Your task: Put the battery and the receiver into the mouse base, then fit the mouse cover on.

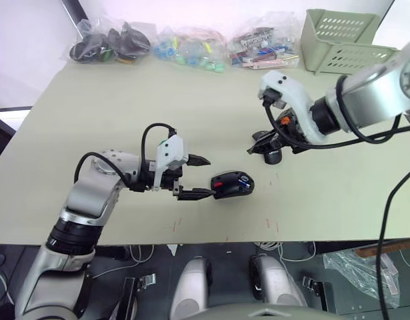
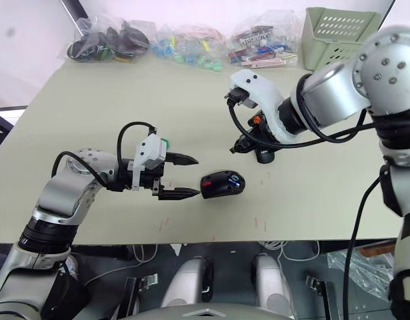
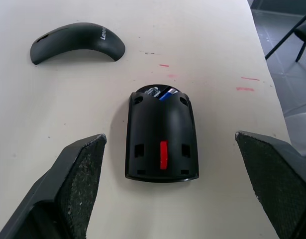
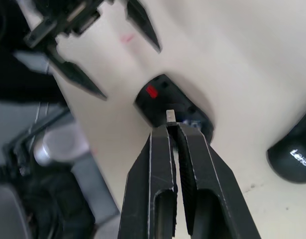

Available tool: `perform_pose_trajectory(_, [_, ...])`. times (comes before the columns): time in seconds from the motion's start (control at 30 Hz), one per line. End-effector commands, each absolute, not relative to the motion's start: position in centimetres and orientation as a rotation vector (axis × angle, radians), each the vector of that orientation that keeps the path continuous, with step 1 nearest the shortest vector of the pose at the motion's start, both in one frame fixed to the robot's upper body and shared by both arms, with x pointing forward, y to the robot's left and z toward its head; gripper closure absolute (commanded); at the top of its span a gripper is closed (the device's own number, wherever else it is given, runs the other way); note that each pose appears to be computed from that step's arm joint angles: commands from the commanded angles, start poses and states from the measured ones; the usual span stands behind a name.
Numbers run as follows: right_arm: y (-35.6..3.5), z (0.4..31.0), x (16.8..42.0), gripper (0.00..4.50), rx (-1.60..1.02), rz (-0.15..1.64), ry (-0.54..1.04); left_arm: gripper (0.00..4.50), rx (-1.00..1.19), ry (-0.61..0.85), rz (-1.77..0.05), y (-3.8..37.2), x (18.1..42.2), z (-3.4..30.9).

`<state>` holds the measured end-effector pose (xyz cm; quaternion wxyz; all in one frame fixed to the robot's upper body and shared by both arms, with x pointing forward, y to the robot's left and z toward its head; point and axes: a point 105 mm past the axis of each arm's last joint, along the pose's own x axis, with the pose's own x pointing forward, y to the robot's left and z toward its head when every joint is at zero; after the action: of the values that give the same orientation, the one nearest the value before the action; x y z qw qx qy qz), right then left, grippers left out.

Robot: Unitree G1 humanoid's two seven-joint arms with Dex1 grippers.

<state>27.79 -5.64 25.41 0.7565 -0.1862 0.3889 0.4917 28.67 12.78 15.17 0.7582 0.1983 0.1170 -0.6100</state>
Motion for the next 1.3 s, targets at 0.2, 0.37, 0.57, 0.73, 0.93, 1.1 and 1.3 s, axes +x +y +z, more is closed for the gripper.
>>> perform_pose_trajectory(0.2, [-5.2,26.0,28.1,4.5,-0.563,1.075,0.976,0.08,0.46,0.222,-1.32,12.2,28.5,15.3])
perform_pose_trajectory(0.37, [-4.5,26.1,28.9,4.5,-0.698,1.053,0.985,0.08,0.468,0.223,-1.313,12.1,28.6,14.9])
perform_pose_trajectory(0.57, [-3.9,26.0,30.0,4.5,-0.768,1.068,1.012,0.08,0.484,0.226,-1.32,11.6,28.4,14.2])
perform_pose_trajectory(0.73, [-3.1,25.3,30.6,4.5,-0.793,1.075,1.026,0.08,0.503,0.225,-1.309,10.9,28.6,13.5])
perform_pose_trajectory(0.93, [-2.9,23.9,30.6,4.5,-0.783,1.077,1.065,0.08,0.518,0.222,-1.287,9.8,29.1,12.8])
perform_pose_trajectory(1.1, [-2.8,23.4,30.5,4.5,-0.765,1.084,1.087,0.08,0.536,0.226,-1.26,9.5,30.0,12.4])
perform_pose_trajectory(1.3, [-2.8,23.0,30.4,4.5,-0.752,1.088,1.098,0.08,0.55,0.232,-1.27,8.8,30.5,12.3])
